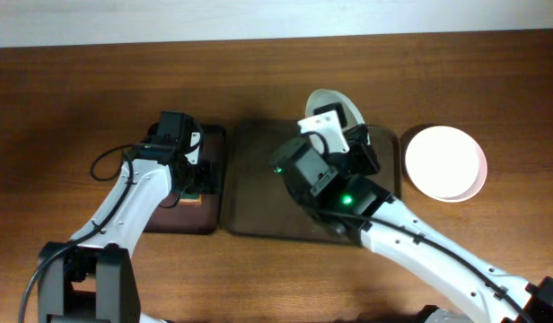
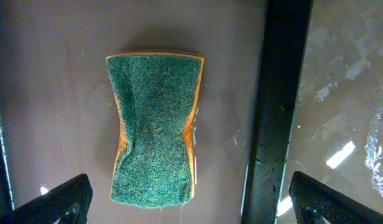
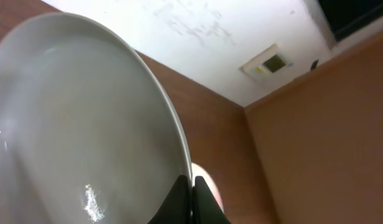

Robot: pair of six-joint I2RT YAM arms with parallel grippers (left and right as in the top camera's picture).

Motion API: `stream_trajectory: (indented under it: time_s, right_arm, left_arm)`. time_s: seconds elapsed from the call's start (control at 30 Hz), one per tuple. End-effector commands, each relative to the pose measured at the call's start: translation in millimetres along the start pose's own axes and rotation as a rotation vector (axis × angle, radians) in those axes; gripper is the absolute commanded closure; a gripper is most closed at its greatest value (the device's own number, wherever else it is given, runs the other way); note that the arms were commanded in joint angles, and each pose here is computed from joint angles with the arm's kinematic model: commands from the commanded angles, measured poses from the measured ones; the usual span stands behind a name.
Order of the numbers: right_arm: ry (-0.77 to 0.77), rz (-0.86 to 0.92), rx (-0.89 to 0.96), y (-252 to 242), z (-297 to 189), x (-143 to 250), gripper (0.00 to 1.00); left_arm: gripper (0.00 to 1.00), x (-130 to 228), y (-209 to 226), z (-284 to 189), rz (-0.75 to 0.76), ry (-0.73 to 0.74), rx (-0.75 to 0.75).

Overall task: Clean dirty plates on tray and stack at the side
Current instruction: 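Lift the pale green plate with the right gripper and stack it on the plates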

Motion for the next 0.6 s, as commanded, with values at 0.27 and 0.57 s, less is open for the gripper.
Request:
stream_trajectory:
  time_s: [0.27, 0.57]
  right_arm:
    - [0.558, 0.746, -0.347, -53, 123, 121, 0.96]
    - [0.893, 1.082, -0.214, -112, 172, 265, 0.96]
  left_arm:
    - [0.0, -7, -1, -7, -0.007, -0.028, 0.015]
    - [0.0, -7, -1, -7, -0.007, -0.028, 0.015]
Point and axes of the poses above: each gripper's point midway between its finger pads, its own z axis out along the fingers, its own y axis along the line the jaws close on, x = y × z, the point moved 1 cm from there along -z, back along the fingers, and after that the axes turned 4 degrees about -z, right-handed, at the moved point
